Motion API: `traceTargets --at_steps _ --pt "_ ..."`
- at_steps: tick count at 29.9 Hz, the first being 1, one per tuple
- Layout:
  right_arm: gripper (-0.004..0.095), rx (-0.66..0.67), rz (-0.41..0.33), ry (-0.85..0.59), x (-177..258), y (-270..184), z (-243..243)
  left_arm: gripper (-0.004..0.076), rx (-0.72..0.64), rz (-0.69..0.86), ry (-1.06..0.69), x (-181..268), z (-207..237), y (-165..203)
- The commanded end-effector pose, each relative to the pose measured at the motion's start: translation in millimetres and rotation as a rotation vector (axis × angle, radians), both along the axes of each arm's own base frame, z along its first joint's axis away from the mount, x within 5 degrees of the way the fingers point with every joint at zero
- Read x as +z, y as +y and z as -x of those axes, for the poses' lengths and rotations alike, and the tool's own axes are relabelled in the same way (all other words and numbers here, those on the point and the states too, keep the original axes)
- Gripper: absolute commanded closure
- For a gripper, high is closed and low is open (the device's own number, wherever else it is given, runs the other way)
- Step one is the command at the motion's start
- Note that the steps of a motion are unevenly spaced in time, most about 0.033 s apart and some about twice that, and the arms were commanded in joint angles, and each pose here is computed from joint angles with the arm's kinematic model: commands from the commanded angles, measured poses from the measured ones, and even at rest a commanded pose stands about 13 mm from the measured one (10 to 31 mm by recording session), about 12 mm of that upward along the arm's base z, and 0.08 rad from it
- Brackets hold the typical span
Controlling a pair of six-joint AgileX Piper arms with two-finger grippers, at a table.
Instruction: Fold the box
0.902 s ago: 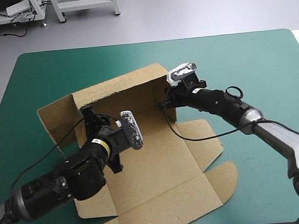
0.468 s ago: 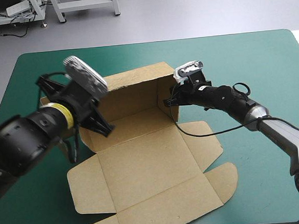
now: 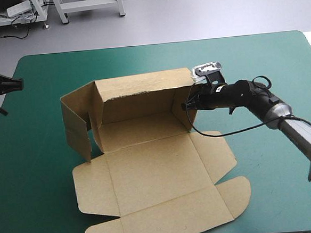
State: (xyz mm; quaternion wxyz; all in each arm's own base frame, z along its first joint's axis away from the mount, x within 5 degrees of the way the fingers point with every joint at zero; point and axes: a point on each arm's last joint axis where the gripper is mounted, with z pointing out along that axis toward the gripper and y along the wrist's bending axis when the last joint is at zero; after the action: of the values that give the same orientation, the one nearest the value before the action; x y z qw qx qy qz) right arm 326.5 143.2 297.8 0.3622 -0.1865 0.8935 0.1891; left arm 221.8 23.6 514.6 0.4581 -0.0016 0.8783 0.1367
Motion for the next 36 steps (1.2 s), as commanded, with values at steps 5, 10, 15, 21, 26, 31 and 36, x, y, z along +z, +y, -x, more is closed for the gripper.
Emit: traceTargets --at_steps 5,10,15,21,26,31,36 --pt "0.0918 0.013 0.052 -0.02 74.5 -21.9 35.3 0.0724 0.045 0.188 0.088 -52.6 -73.7 46.3" --pt "0.0918 0.042 0.045 -0.009 117.3 -29.1 59.4 0.0724 0.021 0.25 0.212 -97.4 -116.3 55.5" --pt "0.0918 0.06 0.089 0.036 152.3 -34.1 71.6 0.0724 0.0 0.284 0.291 -125.7 -137.9 58.1" --pt "0.0918 0.042 0.126 0.11 136.0 -26.6 42.2 0.0724 -0.014 0.301 0.3 -133.5 -145.0 57.9" --pt "0.0918 0.082 0.136 0.237 93.3 -10.8 6.7 0.0724 -0.016 0.307 0.296 -133.9 -145.8 57.6" --pt "0.0918 0.083 0.133 0.185 75.3 -3.5 -17.3 0.0724 -0.027 0.326 0.298 -133.9 -145.7 55.6" --pt "0.0887 0.089 0.134 0.059 78.4 -1.9 -27.8 0.0724 -0.042 0.332 0.299 -133.8 -145.8 54.3"
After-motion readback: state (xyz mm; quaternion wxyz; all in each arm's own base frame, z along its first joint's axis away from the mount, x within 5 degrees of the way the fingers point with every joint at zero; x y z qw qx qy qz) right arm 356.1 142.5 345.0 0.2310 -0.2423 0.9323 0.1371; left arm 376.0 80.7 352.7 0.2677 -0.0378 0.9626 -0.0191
